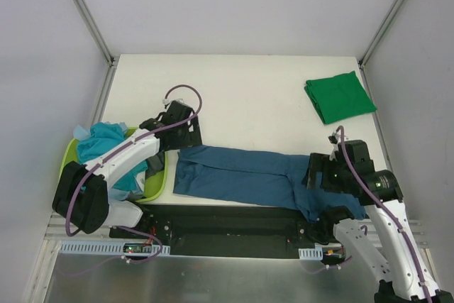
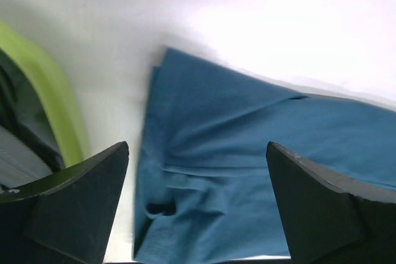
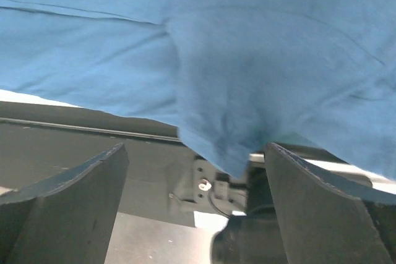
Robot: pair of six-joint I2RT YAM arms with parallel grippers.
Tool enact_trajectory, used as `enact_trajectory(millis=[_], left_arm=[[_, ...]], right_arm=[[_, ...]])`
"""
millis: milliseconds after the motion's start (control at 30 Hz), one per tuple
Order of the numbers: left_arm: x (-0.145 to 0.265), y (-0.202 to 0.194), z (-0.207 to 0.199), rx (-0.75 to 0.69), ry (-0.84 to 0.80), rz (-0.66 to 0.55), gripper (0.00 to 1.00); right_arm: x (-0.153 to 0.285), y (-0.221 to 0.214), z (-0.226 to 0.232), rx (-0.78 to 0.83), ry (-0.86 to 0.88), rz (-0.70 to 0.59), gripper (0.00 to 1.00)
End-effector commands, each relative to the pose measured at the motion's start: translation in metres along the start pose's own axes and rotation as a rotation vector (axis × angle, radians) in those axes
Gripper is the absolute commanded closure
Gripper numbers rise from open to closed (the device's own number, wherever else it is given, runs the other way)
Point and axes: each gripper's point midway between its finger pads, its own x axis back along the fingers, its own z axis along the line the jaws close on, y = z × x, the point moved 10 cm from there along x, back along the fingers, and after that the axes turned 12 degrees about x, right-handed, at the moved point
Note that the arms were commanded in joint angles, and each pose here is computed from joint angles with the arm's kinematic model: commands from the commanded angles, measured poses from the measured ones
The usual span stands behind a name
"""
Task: Fold and stack the t-shirts
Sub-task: Fold the other side of the tshirt into a rectangle, then rotate the tshirt 90 degrees
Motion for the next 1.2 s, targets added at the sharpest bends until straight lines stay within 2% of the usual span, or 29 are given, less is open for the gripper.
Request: enact_trajectory(millis=[0, 133, 233, 333, 467, 667, 800, 1000, 1133, 1167], left_arm=[[0.034, 0.007, -0.028, -0.063, -0.165, -0.035, 0.03], [0.034, -0.004, -0.048, -0.112, -0.262, 0.033, 0.01], [0.020, -0.016, -0.054, -0.138, -0.303, 0.133, 0.01], [0.002, -0.025, -0.047, -0.143, -0.233, 0.167, 0.01], [-0.018, -0.045, -0.029, -0.131, -0.144, 0.245, 0.01], [-0.026, -0.076, -0.001, -0.075, -0.073, 0.365, 0.01], [-0.011, -0.093, 0.012, -0.064, -0.117, 0.396, 0.01], [0.009, -0.114, 0.012, -0.051, -0.205, 0.473, 0.01], [0.017, -0.129, 0.003, -0.113, -0.230, 0.531, 0.01], [0.016, -0.134, 0.001, -0.132, -0.223, 0.542, 0.01]], right_arm=[[-0.003, 0.032, 0.021, 0.034, 0.249, -0.133, 0.04], [-0.032, 0.048, 0.025, -0.009, 0.264, -0.105, 0.04], [-0.059, 0.054, 0.021, -0.096, 0.166, -0.016, 0.04], [-0.084, 0.061, 0.015, -0.132, 0.047, 0.072, 0.04], [-0.121, 0.074, 0.007, -0.151, -0.026, 0.181, 0.04], [-0.177, 0.124, 0.020, -0.106, 0.124, 0.276, 0.04], [-0.209, 0.170, 0.039, -0.041, 0.182, 0.299, 0.04], [-0.255, 0.253, 0.087, 0.142, 0.326, 0.259, 0.04], [-0.291, 0.302, 0.119, 0.246, 0.405, 0.227, 0.04], [-0.297, 0.315, 0.127, 0.262, 0.431, 0.180, 0.04]])
